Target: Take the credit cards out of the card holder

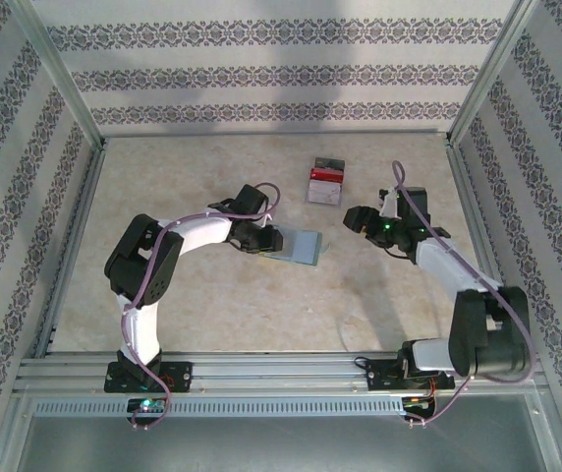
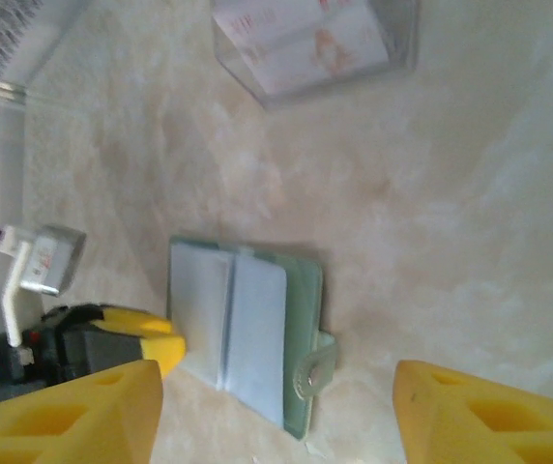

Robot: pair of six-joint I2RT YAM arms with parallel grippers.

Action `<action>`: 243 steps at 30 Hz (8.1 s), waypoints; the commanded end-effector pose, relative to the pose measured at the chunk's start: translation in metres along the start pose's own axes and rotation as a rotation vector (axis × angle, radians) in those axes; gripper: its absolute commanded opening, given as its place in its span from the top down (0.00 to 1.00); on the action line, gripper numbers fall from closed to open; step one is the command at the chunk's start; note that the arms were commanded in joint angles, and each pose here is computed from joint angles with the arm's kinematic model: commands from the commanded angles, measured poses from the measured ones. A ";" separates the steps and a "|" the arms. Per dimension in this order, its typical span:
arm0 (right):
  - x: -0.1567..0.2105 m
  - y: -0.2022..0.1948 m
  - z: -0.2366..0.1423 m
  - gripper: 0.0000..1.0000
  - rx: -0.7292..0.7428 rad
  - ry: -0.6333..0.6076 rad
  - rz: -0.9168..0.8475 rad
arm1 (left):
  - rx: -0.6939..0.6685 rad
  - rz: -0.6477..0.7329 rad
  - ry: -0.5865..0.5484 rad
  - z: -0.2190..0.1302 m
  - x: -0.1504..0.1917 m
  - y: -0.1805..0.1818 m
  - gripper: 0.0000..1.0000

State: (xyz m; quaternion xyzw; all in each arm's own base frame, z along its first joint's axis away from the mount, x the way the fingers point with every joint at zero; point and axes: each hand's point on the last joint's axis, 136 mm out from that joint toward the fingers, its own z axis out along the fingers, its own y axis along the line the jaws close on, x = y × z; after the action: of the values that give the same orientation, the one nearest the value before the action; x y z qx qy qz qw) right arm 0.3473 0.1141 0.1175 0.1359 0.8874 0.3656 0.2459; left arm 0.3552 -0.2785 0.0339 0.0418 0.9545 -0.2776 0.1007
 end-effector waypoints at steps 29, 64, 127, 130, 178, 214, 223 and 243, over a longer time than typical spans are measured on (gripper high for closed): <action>0.002 -0.012 0.009 0.37 0.038 0.005 0.001 | 0.145 0.128 0.058 0.012 -0.004 -0.083 0.64; -0.004 -0.011 0.000 0.37 0.013 0.000 0.010 | 0.130 0.213 0.079 0.020 -0.008 -0.110 0.52; 0.069 0.058 0.116 0.59 -0.113 0.342 0.028 | 0.219 -0.093 0.015 0.001 -0.034 0.008 0.93; 0.072 0.058 0.117 0.62 -0.113 0.352 0.027 | 0.213 -0.097 0.031 0.006 -0.031 0.012 0.93; 0.093 0.043 0.137 0.72 -0.081 0.413 0.082 | 0.147 -0.100 0.061 0.013 -0.016 0.029 0.93; 0.087 0.035 0.131 1.00 -0.114 0.379 0.101 | 0.088 -0.099 0.077 0.015 -0.012 0.039 0.94; 0.086 0.025 0.122 1.00 -0.101 0.364 0.112 | 0.071 -0.102 0.088 0.018 -0.009 0.044 0.94; 0.087 0.025 0.125 1.00 -0.135 0.365 0.113 | 0.185 -0.052 0.031 -0.007 -0.028 0.007 0.84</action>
State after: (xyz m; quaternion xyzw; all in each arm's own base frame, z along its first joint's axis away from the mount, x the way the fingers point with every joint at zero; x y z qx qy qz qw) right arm 0.3437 0.2351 0.0325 0.1107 0.8833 0.4503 0.0694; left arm 0.3855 -0.2734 0.0322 0.0292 0.9237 -0.3741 0.0767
